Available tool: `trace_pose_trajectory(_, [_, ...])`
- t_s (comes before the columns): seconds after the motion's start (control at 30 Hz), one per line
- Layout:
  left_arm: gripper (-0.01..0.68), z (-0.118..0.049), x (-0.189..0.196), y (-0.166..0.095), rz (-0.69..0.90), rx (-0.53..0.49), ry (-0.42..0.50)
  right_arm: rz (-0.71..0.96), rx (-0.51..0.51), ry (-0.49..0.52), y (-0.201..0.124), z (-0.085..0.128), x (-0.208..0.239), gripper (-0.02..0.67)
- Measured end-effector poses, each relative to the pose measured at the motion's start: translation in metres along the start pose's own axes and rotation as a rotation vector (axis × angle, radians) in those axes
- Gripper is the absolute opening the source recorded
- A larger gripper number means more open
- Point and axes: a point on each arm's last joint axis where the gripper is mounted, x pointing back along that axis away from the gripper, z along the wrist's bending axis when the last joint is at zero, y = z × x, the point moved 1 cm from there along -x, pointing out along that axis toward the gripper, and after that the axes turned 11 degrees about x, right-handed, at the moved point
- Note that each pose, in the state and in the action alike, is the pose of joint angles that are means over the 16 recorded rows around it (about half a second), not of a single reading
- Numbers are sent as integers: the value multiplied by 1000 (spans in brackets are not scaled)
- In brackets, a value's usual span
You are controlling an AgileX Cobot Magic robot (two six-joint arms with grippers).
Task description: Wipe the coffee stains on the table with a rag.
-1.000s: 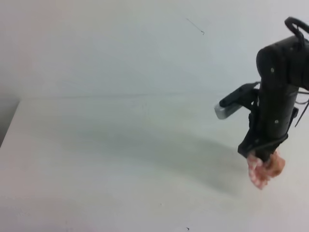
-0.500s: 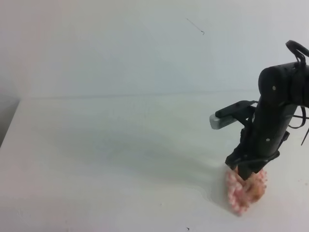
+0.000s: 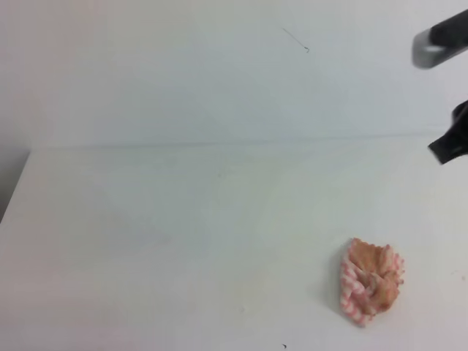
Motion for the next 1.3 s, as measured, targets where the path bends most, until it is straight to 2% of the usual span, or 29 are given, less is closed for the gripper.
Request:
trace_pose_trajectory(0.17, [-1,-1,0,2,0,0,0,-227,-37,-110,-29,1,74,9])
trace_pose_trajectory(0.33, [-1,-2,1,4,0,0,0,-461,-87,-189,-83,17,119,2])
trace_pose_trajectory(0.47, [-1,-2,1,4,0,0,0,-617,-122,-237,-135,35,129,2])
trace_pose_trajectory(0.67, [-1,-1,0,2,0,0,0,-764,-154,-285,-197,60,116,2])
trace_pose_trajectory(0.9, [-1,0,0,0,0,0,0,-789,-188,-282,-230,74,96,1])
trace_pose_trajectory(1.3, [-1,1,0,-1,0,0,0,-717,-234,-210,-241,82,77,0])
